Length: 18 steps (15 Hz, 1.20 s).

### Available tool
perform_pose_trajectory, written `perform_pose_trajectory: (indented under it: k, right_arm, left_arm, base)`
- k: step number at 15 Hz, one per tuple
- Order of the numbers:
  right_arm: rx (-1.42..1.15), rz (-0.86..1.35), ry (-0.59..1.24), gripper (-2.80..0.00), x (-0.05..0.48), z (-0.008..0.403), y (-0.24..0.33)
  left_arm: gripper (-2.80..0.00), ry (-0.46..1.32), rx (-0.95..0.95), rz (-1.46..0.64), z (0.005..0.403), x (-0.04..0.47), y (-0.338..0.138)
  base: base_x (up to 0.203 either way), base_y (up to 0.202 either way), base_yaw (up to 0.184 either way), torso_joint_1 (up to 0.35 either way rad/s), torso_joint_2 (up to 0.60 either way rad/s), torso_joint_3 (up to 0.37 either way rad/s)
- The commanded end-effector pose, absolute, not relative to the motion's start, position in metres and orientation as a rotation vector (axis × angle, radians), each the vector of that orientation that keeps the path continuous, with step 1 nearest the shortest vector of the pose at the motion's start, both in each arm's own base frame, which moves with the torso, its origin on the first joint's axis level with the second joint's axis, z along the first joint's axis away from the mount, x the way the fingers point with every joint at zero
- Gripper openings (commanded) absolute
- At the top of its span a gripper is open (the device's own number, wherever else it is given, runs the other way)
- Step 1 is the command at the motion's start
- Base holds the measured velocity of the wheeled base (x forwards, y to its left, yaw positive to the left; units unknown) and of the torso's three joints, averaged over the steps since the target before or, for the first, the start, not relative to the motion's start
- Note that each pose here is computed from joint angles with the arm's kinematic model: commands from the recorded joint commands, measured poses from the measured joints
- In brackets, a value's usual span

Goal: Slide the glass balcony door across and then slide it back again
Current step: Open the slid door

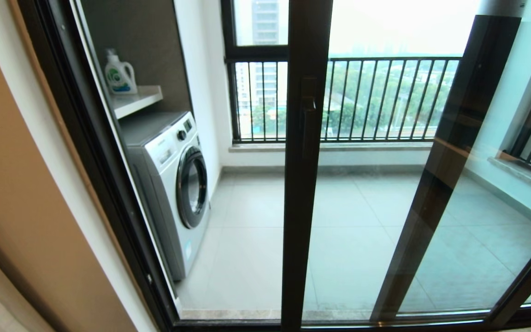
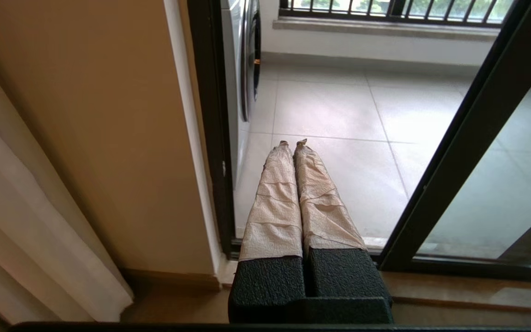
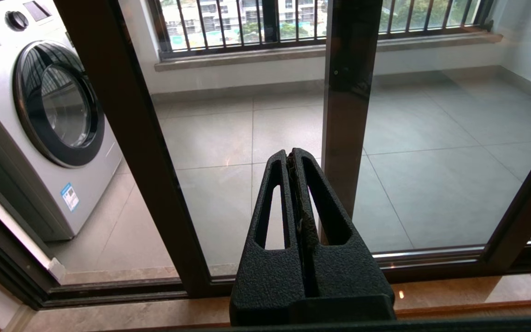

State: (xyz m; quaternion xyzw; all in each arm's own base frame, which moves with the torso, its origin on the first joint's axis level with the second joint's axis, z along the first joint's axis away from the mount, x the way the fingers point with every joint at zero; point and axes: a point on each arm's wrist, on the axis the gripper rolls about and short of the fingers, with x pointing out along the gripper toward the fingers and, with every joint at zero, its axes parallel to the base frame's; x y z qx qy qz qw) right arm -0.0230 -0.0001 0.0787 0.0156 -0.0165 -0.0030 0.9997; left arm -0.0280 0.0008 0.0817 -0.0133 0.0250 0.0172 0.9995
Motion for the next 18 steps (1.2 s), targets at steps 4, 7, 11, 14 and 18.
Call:
perform_pose_trajectory:
  k: [4,7,11,14,18]
  right_arm:
    - [0.032,-0.007,-0.020,-2.80,-0.022,0.075,0.000]
    - [0.032,-0.005,-0.020,-2.80,-0.022,0.075,0.000]
    - [0.029,-0.006,-0.020,-2.80,-0.022,0.076,0.000]
    - [0.033,-0.011,-0.047,-2.80,-0.023,0.081,0.000]
    - [0.064,0.043,-0.074,-2.80,-0.016,0.160,0.000]
  left_arm:
    - [-2.80,0.068,0.090,-0.060,0.076,-0.026,-0.001]
    - [-2.80,0.068,0.014,-0.011,0.076,-0.026,0.000]
    - [-2.80,0.069,-0.004,0.005,0.076,-0.026,0.000]
    - [-2.80,0.067,-0.004,0.005,0.076,-0.026,0.000]
    - [-2.80,0.067,-0.004,0.005,0.076,-0.026,0.000]
  base:
    - [0.000,0.000,0.000,0.000,0.00,0.000]
    - [0.000,0.000,0.000,0.000,0.00,0.000]
    - [0.000,0.000,0.000,0.000,0.00,0.000]
    - [0.000,0.000,0.000,0.000,0.00,0.000]
    - [0.000,0.000,0.000,0.000,0.00,0.000]
